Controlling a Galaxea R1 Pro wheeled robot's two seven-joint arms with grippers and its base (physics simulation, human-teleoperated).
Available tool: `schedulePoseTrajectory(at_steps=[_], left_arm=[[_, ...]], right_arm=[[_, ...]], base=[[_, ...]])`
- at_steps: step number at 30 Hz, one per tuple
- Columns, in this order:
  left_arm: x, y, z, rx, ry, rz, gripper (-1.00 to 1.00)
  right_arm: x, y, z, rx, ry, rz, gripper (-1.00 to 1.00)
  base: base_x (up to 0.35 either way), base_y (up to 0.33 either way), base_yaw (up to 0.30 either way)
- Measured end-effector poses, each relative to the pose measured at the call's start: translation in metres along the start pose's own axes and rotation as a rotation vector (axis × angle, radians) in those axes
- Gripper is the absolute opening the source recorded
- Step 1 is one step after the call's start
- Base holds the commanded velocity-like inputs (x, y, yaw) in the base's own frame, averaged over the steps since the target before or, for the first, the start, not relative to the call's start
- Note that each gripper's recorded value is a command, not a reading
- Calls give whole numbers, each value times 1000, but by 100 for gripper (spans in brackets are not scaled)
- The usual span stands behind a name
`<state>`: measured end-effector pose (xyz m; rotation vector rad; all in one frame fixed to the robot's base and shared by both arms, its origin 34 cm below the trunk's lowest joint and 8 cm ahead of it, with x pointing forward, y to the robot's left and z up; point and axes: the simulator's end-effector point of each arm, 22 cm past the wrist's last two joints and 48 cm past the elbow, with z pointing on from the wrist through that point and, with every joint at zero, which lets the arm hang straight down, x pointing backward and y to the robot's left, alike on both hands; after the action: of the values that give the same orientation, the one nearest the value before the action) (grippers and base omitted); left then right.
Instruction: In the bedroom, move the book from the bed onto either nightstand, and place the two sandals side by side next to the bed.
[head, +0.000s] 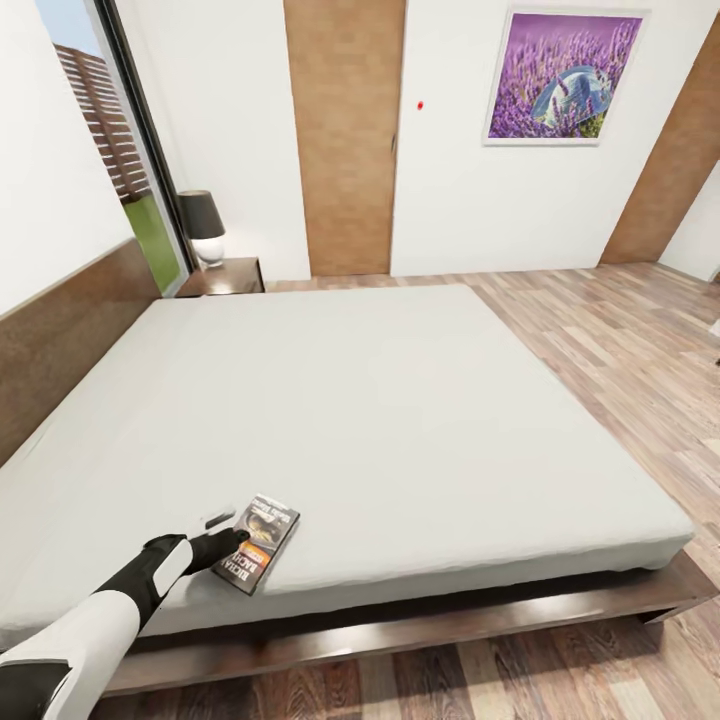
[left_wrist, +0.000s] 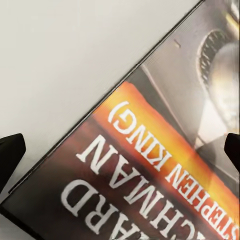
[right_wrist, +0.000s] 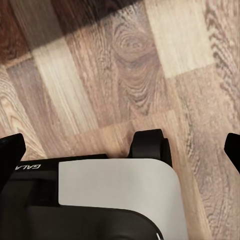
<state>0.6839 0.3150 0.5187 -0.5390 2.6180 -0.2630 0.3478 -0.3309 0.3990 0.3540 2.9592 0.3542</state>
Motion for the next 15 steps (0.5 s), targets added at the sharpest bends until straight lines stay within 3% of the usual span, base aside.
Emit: schedulePoseTrajectory(at_steps=[4,15], left_arm=[[2,-13,2,23,-1,-5,100],[4,-15,-1,30,9,-28,100]], right_arm=[[0,0,0,0,0,0,100],[0,1,-3,0,1,0,100]], base=[[0,0,-15],[0,0,-1]])
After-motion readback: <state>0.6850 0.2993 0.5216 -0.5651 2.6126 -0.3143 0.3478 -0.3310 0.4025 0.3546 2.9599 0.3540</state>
